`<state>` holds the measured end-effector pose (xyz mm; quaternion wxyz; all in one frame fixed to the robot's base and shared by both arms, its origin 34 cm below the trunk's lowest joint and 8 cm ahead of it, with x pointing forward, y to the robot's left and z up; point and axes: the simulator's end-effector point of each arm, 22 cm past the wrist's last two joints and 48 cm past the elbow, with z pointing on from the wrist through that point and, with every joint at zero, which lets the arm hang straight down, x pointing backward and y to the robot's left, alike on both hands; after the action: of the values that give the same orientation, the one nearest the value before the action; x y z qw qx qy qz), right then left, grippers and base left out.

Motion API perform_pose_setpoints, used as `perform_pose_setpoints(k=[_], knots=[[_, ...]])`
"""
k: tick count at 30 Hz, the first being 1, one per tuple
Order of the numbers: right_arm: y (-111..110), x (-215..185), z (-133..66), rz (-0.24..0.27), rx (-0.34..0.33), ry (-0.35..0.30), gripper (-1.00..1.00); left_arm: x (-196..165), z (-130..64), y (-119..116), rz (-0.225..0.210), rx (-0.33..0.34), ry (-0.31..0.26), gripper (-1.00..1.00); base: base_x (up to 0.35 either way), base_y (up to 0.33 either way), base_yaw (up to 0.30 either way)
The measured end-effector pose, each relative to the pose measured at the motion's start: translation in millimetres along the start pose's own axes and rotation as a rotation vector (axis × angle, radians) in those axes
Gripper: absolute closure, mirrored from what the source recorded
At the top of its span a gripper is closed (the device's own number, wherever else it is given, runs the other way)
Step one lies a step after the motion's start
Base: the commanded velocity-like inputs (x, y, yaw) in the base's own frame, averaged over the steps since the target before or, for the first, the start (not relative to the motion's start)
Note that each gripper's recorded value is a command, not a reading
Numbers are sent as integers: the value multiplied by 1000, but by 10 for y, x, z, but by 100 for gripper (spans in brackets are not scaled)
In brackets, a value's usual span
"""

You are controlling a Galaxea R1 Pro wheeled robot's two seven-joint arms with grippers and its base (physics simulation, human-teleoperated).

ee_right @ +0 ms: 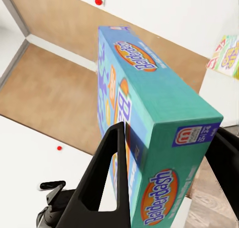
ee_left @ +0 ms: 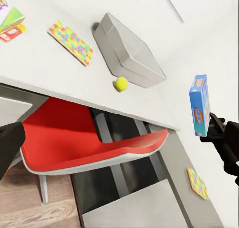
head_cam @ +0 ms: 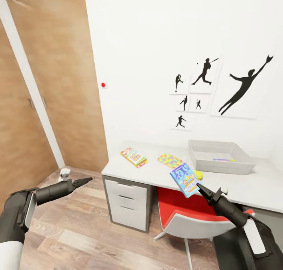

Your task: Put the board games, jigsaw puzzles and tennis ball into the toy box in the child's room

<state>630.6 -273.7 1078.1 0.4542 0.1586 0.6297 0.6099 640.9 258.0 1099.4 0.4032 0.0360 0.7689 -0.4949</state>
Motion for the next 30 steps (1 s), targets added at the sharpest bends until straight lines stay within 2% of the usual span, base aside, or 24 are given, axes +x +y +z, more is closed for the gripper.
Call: perform_pose_setpoints(k=[30], knots=[[3,0,0,0,-2,0,100,-4,-5,2,0,0,-2,-100,0,0,-259]])
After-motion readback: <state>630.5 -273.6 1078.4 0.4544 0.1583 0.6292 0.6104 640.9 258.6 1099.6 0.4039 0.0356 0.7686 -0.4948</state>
